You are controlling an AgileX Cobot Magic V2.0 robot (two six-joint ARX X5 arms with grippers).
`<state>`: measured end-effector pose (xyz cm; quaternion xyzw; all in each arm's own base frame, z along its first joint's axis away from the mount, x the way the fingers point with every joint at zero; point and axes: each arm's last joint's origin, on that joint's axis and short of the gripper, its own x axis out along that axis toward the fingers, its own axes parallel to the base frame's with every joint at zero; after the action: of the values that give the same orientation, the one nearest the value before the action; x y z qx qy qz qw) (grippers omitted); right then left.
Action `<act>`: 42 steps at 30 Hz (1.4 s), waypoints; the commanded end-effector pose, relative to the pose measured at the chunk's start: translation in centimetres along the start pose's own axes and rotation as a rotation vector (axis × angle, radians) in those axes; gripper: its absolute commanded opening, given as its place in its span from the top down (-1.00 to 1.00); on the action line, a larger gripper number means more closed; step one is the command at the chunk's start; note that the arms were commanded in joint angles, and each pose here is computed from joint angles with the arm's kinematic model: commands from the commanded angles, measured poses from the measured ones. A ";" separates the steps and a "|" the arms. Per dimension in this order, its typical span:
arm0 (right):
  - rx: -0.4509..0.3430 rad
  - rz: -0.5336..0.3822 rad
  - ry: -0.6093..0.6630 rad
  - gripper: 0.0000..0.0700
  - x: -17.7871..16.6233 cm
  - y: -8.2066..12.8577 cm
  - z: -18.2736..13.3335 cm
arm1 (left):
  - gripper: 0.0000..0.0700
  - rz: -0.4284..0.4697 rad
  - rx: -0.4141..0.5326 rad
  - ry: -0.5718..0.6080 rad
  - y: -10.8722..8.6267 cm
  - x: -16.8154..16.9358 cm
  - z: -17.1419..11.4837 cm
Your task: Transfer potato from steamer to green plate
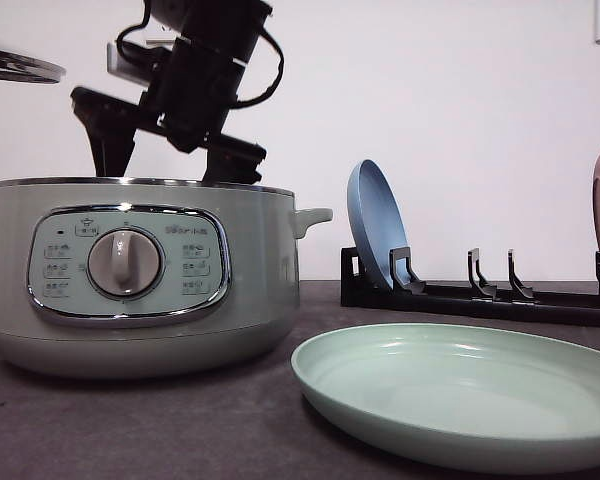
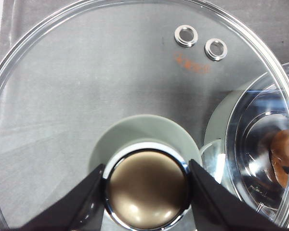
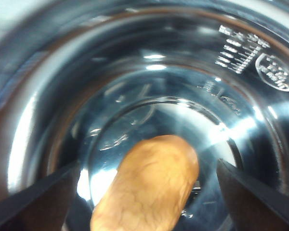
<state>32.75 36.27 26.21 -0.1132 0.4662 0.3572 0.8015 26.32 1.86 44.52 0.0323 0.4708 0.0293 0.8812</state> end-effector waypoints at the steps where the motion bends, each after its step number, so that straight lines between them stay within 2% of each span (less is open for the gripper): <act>1: 0.009 0.000 -0.002 -0.64 1.0 0.5 0.1 | 1.00 0.000 -0.013 -0.044 0.1 -1.1 0.2; 15: 0.017 -0.007 0.058 -0.62 3.1 0.6 -0.7 | 1.00 -0.021 -0.013 -0.059 0.1 -1.2 0.4; 18: 0.018 -0.008 0.063 -0.43 3.1 0.6 -0.8 | 1.00 -0.021 -0.013 -0.060 0.1 -1.2 0.4; 23: 0.022 -0.014 0.092 -0.27 3.0 0.4 -1.0 | 1.00 -0.021 -0.013 -0.060 0.1 -1.2 0.4; 28: 0.022 -0.014 0.096 0.25 3.1 0.4 -1.1 | 1.00 -0.021 -0.013 -0.060 0.1 -1.2 0.4; 31: 0.022 -0.014 0.095 0.45 3.0 0.4 -1.0 | 1.00 -0.021 -0.013 -0.060 0.1 -1.2 0.4; 37: 0.003 -0.011 0.055 0.55 1.1 0.3 -0.4 | 1.00 -0.021 -0.013 -0.061 0.1 -1.2 0.4; 42: -0.013 -0.006 -0.028 0.62 -2.9 0.1 0.6 | 1.00 -0.025 -0.012 -0.066 0.1 -1.2 0.4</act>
<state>32.51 35.39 26.98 -0.1165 0.4794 0.3459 0.7981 26.32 1.80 44.52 0.0260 0.4701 0.0181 0.8821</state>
